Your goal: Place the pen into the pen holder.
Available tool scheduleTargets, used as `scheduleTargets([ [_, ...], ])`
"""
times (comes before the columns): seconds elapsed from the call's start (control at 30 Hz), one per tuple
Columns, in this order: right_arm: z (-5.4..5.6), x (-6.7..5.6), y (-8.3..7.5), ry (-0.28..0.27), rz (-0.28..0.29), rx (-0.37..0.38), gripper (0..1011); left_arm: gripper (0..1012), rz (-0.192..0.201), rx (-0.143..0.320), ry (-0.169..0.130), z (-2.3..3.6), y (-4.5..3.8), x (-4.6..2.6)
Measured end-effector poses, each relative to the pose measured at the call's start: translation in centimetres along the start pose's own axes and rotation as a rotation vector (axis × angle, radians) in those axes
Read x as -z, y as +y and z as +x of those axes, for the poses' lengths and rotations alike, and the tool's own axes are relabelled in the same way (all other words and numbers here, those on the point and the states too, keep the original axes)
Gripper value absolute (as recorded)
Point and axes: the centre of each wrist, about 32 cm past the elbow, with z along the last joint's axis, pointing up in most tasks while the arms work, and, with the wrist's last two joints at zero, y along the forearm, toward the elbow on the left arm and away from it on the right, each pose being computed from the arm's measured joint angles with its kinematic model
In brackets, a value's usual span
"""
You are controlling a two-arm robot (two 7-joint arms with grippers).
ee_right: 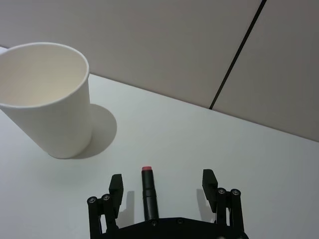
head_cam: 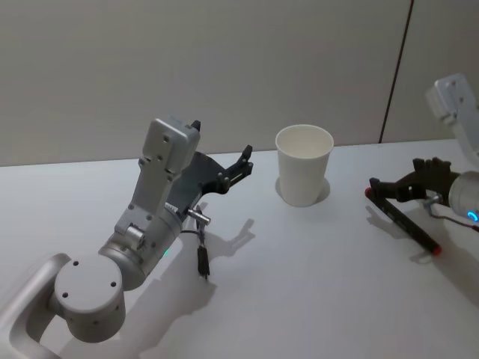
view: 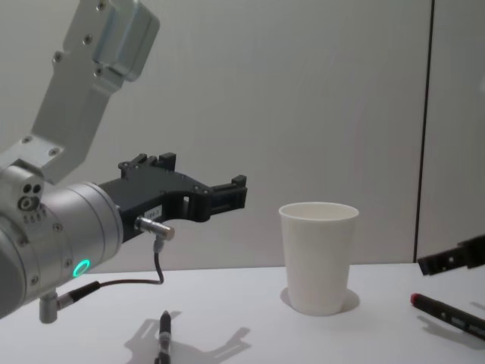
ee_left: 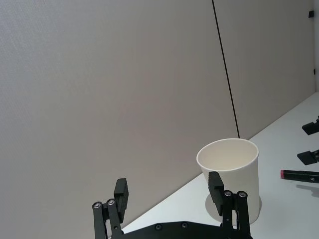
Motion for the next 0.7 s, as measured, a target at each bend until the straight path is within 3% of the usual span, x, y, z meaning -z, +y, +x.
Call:
scheduleTargets([
  [0.7, -0.8, 2.2, 2.1, 0.002, -0.037, 0.022, 1002, 1001, 0.000, 0.000, 0.000, 0.00, 0.00, 0.00],
])
